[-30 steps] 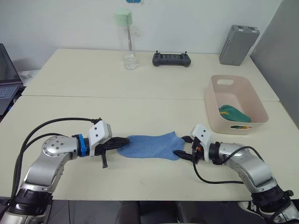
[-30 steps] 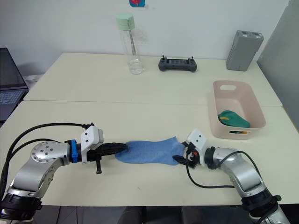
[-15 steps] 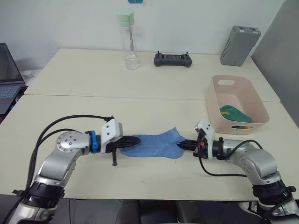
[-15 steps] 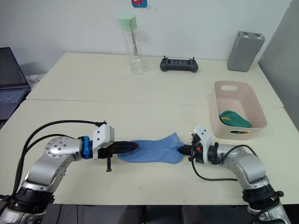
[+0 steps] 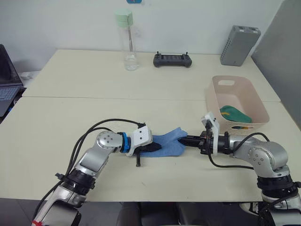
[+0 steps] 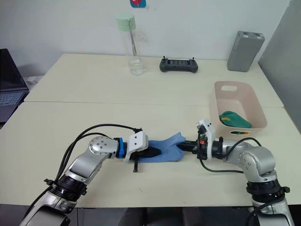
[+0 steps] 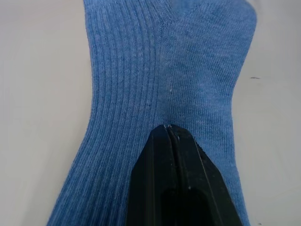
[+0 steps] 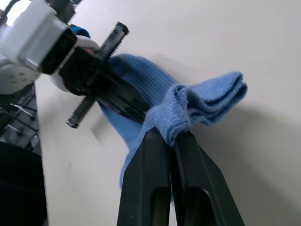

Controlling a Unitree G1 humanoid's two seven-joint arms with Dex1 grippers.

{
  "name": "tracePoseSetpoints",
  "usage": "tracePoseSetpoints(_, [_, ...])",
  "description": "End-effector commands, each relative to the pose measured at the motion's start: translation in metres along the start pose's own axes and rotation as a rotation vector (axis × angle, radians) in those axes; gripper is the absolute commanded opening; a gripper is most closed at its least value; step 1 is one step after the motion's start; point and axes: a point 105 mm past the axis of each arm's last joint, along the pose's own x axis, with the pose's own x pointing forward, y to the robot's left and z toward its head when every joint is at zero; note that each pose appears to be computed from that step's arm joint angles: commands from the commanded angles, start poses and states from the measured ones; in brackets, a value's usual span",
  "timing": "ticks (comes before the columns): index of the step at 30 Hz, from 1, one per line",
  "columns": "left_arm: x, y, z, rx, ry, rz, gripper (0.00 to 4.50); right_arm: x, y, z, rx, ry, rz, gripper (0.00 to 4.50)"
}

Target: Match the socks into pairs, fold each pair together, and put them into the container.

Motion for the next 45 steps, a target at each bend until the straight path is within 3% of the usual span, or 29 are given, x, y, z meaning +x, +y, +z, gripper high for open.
tracePoseSetpoints(1, [0.005,-0.004,-0.012,-0.004,0.041,-0.004,0.00,0.003,0.027,0.019,-0.036,-0.055,0.112,0.03])
tracePoseSetpoints(7, [-0.012,-0.002,-0.006,-0.092,-0.013,0.027,0.00,0.034,0.043,0.021,-0.006,-0.070,0.183,0.03])
tracePoseSetpoints(14, [-0.078,0.004,-0.001,-0.192,0.042,0.065,0.00,0.071,0.043,0.025,-0.012,-0.053,0.214,0.03])
tracePoseSetpoints(18, [-0.120,0.019,0.013,-0.197,0.060,0.171,0.00,0.098,0.053,0.019,-0.037,0.021,0.281,0.03])
tracePoseSetpoints(27, [-0.135,0.036,0.018,-0.183,0.062,0.279,0.00,0.127,0.055,0.002,-0.043,0.115,0.300,0.03])
tracePoseSetpoints(31, [-0.130,0.033,0.020,-0.179,0.055,0.264,0.00,0.123,0.054,0.009,-0.019,0.073,0.294,1.11])
tracePoseSetpoints(40, [-0.121,0.051,0.051,-0.112,-0.038,0.241,0.00,0.086,0.066,0.045,0.044,-0.050,0.349,4.26])
tracePoseSetpoints(41, [-0.119,0.049,0.053,-0.113,-0.047,0.222,0.00,0.082,0.064,0.044,0.040,-0.047,0.336,4.47])
tracePoseSetpoints(45, [-0.099,0.016,0.031,-0.126,0.031,0.068,0.00,0.067,0.034,0.032,0.043,-0.021,0.169,4.47])
